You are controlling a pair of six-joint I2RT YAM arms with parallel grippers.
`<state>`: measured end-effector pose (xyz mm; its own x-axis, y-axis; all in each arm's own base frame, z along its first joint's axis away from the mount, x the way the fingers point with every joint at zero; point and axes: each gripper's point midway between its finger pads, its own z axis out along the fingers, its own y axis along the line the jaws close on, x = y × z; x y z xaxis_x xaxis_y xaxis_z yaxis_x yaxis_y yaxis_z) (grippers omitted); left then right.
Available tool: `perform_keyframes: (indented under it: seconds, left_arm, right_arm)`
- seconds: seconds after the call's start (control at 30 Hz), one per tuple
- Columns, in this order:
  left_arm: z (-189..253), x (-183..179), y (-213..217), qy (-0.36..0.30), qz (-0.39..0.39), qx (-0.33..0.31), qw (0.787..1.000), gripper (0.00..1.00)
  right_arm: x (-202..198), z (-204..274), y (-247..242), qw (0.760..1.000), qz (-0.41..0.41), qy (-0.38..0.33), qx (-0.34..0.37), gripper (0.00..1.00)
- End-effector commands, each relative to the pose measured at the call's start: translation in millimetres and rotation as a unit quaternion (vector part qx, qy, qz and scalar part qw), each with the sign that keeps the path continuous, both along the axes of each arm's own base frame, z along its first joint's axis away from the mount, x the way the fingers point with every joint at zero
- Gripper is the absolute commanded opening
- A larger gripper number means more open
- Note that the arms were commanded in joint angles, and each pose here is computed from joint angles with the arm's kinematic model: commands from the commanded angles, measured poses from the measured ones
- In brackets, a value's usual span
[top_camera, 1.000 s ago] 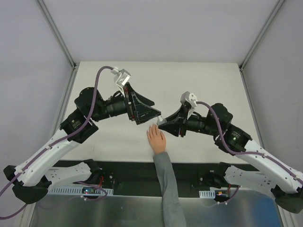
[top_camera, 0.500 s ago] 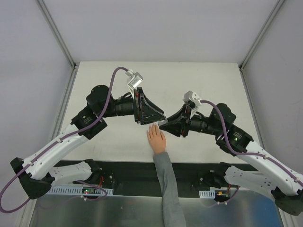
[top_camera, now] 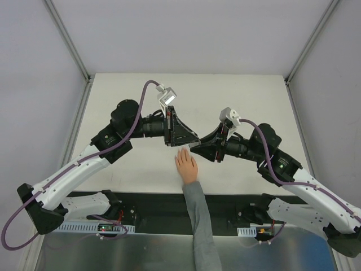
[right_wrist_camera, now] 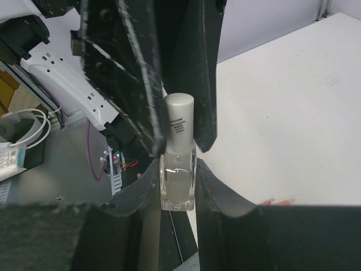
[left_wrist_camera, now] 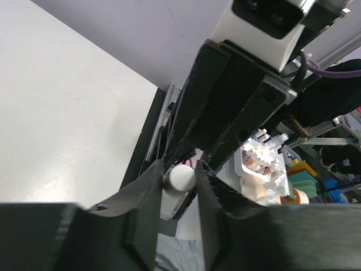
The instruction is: Paint the nails
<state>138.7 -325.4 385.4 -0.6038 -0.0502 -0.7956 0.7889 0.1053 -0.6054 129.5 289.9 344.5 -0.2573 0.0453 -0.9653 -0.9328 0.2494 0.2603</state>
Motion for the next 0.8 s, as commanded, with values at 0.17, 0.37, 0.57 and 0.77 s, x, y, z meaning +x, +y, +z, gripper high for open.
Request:
perform_keyframes:
  seconds: [0.17,0.37,0.57,0.77]
  left_arm:
    - [-1,35,7,0.012,0.113,0.024,0.993,0.00]
    - [-12,63,22,0.035,0.249,0.053,0.966,0.00]
    - [-4,63,29,0.027,0.261,0.048,0.964,0.00]
    - [5,42,24,0.013,0.189,0.039,0.981,0.41]
  right_arm:
    - [21,14,-2,0.990,-0.122,-0.064,-0.027,0.01]
    - [63,27,-23,0.876,-0.430,-0.171,-0.131,0.00]
    - [36,24,26,0.941,-0.263,-0.187,-0.100,0.01]
    - [19,16,31,0.976,-0.153,-0.142,-0.068,0.00]
